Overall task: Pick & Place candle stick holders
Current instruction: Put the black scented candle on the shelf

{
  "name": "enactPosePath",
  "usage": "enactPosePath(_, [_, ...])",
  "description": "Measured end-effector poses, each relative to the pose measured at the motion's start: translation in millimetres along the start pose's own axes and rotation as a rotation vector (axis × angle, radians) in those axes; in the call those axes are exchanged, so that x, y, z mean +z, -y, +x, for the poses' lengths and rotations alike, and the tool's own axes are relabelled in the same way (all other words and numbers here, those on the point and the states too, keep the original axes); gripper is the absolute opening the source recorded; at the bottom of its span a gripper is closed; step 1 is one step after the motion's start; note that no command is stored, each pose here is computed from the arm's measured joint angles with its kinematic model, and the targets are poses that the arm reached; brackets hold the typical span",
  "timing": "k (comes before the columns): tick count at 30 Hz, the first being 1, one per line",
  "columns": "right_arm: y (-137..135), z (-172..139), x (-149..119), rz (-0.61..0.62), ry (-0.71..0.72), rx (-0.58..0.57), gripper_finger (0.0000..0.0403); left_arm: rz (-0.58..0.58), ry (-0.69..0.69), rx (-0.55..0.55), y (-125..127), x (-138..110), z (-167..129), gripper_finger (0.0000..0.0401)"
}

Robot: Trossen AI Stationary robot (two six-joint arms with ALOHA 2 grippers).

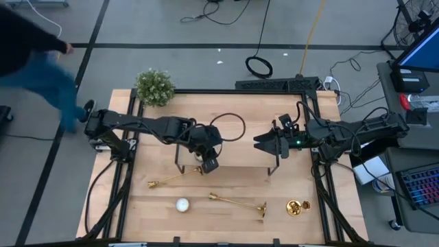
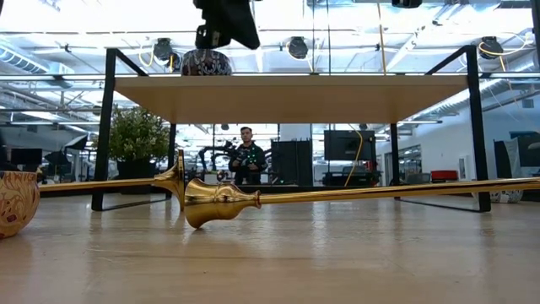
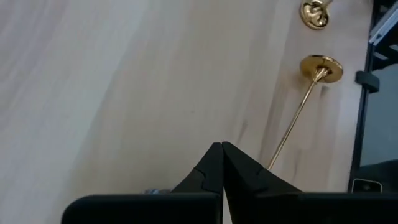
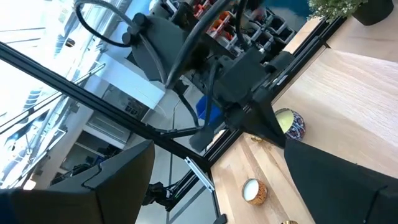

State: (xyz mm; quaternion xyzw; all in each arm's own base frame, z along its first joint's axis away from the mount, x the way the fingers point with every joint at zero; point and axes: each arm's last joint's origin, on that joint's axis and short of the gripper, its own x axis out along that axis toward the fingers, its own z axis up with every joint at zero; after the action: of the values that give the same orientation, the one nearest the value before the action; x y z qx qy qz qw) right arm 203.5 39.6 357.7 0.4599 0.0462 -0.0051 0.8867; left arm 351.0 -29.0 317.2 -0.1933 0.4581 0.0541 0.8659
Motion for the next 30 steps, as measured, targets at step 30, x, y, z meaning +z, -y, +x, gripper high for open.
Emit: enactPosePath(30, [0.0, 0.0, 0.2, 0.008, 0.007, -0.003, 0.0357, -0.008, -0.134, 0.14, -6.9, -15.0, 3.6, 0.0001])
